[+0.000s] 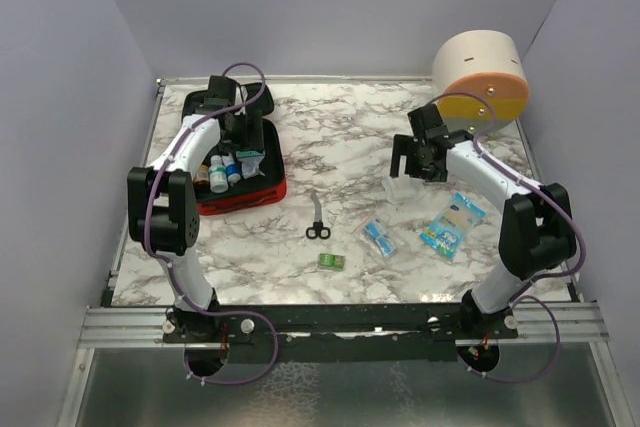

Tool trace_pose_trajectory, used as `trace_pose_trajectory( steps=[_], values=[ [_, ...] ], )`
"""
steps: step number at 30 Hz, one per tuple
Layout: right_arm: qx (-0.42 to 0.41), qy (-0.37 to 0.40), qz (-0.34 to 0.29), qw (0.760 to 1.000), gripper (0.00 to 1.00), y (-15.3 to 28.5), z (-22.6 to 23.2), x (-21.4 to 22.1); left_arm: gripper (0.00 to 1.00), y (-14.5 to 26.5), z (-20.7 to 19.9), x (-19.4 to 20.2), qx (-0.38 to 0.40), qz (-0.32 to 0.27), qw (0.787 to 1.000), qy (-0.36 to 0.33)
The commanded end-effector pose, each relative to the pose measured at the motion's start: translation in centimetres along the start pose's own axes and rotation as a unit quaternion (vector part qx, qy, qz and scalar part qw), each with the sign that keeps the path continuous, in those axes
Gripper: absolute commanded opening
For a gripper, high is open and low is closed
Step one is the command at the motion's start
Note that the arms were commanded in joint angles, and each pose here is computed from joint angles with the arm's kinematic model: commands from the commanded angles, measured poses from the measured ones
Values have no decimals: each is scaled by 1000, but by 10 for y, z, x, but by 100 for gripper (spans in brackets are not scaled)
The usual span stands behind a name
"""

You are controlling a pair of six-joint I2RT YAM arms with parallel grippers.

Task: Organize the medicine kit
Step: Place the medical item at the medicine box, then pick up the medical item at the center of the board.

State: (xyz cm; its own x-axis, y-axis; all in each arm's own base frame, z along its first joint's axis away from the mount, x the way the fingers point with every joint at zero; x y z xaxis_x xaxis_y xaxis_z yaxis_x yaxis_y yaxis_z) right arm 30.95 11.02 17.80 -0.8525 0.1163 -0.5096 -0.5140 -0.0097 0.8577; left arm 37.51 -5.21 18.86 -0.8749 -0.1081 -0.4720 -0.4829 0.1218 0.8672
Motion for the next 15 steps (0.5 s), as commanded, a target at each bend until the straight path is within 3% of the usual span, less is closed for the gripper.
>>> trace_pose_trajectory(
  steps=[1, 15],
  values=[
    [-17, 25, 29, 999, 90, -11, 1, 6, 95, 36, -7, -20, 22, -58, 998, -4],
    [-39, 64, 58, 996, 84, -44, 13, 12, 96, 71, -10, -26, 35, -106, 994, -19]
  ],
)
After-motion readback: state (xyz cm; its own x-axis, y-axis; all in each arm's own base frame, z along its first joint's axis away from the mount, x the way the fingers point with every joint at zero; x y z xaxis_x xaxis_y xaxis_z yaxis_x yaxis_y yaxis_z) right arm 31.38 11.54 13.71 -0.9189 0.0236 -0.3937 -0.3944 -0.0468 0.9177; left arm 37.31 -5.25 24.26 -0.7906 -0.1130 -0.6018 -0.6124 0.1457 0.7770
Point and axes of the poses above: each gripper's point midway between its finger pads, its own y axis back along the fingers, its own z axis along the line the jaws close on, x = y × z, the point moved 10 cm from there along y, back along the fingers, and after that the axes turned 1 degree about y, right-handed, at the moved point
